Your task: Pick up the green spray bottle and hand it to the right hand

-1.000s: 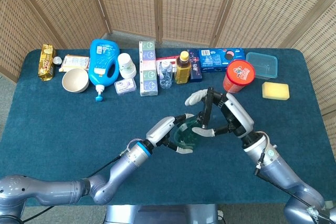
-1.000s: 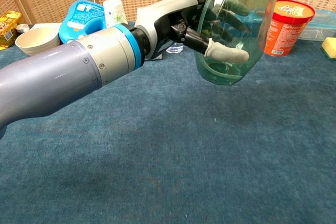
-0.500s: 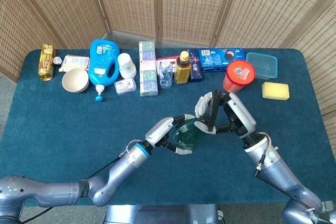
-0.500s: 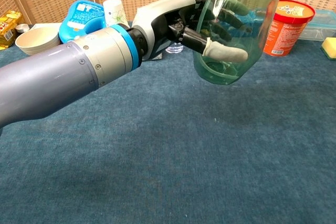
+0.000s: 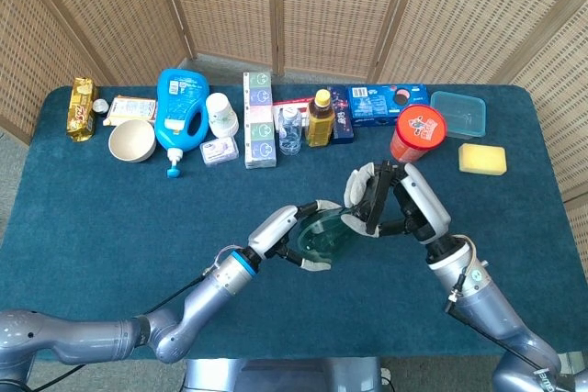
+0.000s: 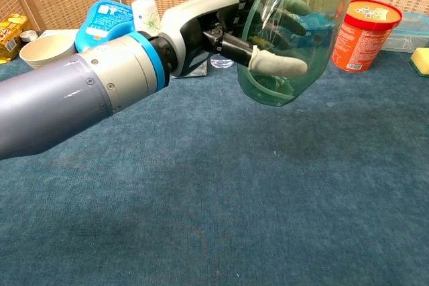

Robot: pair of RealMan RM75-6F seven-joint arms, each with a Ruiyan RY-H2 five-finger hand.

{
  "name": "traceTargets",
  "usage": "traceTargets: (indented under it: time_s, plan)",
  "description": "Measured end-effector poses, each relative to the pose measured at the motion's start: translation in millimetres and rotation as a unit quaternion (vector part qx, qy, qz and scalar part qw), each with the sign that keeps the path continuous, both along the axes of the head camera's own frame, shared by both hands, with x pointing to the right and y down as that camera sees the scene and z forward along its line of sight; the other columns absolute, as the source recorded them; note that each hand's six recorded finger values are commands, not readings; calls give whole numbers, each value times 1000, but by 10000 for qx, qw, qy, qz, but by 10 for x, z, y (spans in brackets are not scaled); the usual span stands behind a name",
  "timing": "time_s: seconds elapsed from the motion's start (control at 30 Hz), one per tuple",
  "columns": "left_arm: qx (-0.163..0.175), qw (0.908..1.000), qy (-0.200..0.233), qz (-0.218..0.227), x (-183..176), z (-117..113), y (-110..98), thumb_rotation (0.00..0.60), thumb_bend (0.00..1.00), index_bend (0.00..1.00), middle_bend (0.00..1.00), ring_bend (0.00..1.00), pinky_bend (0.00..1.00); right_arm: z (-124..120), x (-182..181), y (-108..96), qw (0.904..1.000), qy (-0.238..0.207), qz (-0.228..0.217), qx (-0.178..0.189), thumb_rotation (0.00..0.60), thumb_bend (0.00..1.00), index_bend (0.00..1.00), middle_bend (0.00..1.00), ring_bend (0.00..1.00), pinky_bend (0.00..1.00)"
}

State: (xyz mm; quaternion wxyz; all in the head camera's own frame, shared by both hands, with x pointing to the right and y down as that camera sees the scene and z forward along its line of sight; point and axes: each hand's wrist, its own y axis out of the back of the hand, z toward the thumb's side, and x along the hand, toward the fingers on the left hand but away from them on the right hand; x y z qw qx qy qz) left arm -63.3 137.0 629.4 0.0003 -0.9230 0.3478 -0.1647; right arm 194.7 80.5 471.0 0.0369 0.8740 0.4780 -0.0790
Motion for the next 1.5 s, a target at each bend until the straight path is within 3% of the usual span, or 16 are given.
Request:
traceTargets:
  time_s: [0.1, 0.47, 0.63, 0.83, 1.03, 1.2, 1.33, 1.43, 1.5]
  plan:
    - [23, 10000, 0, 46, -37, -13, 9, 600, 0, 2, 8, 188, 513, -9, 21, -4, 10000, 42, 11, 18, 600, 755, 659, 688, 533, 748]
    - [242, 9995, -107, -145, -288, 5, -59, 600, 0, 0, 0, 44, 413, -27, 82, 0, 9999, 147, 41, 28, 600, 769, 661, 688, 533, 748]
    - [368, 9987, -255, -251, -494, 31, -123, 600, 0, 0, 0, 22, 391, -28, 90, 10, 9998, 204, 30, 31, 600, 774, 661, 688, 533, 748]
    - [475, 9959, -746, -196, -844, 162, -167, 600, 0, 0, 0, 0, 306, -44, 110, 16, 9996, 277, 35, 44, 600, 777, 662, 688, 533, 748]
    - [331, 9935, -1092, -49, -997, 289, -151, 600, 0, 0, 0, 0, 258, -54, 95, 21, 9996, 283, 23, 49, 600, 780, 663, 690, 533, 748]
    - [579, 9897, -1309, -51, -1161, 234, -217, 600, 0, 0, 0, 0, 212, -43, 97, 16, 9994, 356, 18, 53, 600, 781, 663, 690, 533, 748]
    - [984, 9795, -1756, -42, -1469, 150, -303, 600, 0, 0, 0, 0, 102, -38, 119, 32, 9990, 444, -13, 80, 600, 781, 663, 690, 533, 748]
    - [1364, 9624, -2349, -29, -1848, 33, -372, 600, 0, 0, 0, 0, 13, -32, 140, 46, 9984, 547, -43, 120, 600, 782, 663, 690, 533, 748]
    - [1646, 9443, -2850, -8, -2130, -68, -411, 600, 0, 0, 0, 0, 0, -25, 153, 53, 9979, 626, -58, 148, 600, 782, 663, 691, 533, 748]
